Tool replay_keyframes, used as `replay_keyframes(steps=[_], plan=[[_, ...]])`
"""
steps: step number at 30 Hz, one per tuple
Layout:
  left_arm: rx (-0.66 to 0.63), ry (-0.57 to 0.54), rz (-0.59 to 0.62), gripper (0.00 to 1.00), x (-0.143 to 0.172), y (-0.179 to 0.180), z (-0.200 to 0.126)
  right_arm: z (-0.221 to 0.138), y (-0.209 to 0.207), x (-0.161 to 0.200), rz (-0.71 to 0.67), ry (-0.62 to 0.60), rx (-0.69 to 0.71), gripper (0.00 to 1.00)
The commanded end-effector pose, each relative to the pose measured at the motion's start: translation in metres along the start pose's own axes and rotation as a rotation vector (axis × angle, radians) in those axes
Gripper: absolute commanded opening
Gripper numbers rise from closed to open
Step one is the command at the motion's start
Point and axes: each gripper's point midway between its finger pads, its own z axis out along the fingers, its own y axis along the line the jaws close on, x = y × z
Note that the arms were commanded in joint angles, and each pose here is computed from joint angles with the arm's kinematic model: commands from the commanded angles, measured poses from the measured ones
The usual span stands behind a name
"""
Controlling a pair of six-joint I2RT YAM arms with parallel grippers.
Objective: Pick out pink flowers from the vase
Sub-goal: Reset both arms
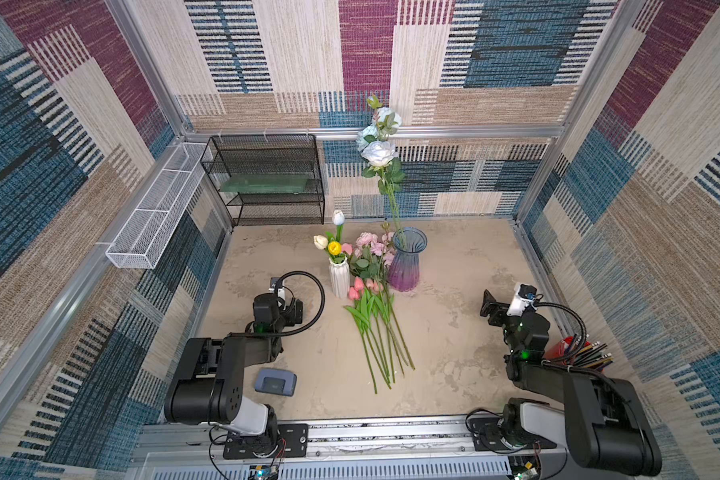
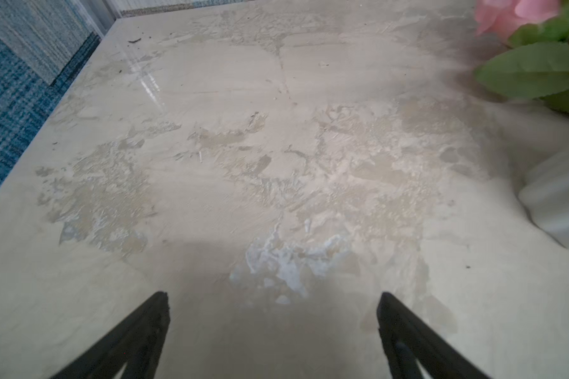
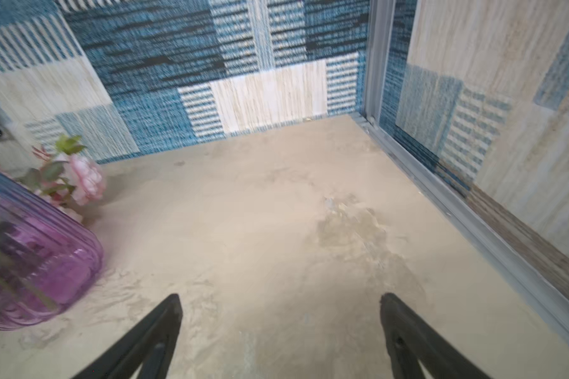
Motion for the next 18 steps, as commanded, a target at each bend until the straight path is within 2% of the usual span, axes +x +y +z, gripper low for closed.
replay_keyframes(steps=[1, 2, 4, 5, 7, 18], plan=[[0.048, -0.085, -0.013, 1.00, -0.036, -0.007, 0.006, -0.009, 0.007, -0.042, 0.005, -0.234, -0.036, 0.95], [0.067, -0.079, -0.024, 1.00, -0.035, -0.007, 0.007, -0.005, 0.010, -0.041, -0.010, -0.238, -0.048, 0.95], [0.067, -0.078, -0.034, 1.00, -0.036, -0.005, 0.009, 0.019, 0.015, -0.033, -0.025, -0.147, -0.072, 0.95], [0.071, -0.064, -0.039, 1.00, -0.035, -0.005, 0.009, 0.037, 0.010, -0.025, -0.016, -0.052, -0.027, 0.95], [0.074, -0.068, -0.048, 1.00, -0.035, -0.003, 0.010, 0.055, 0.025, -0.019, -0.097, -0.010, 0.005, 0.95], [0.085, -0.063, -0.063, 1.00, -0.035, -0.001, 0.011, 0.055, 0.027, -0.019, -0.094, -0.004, 0.010, 0.95]])
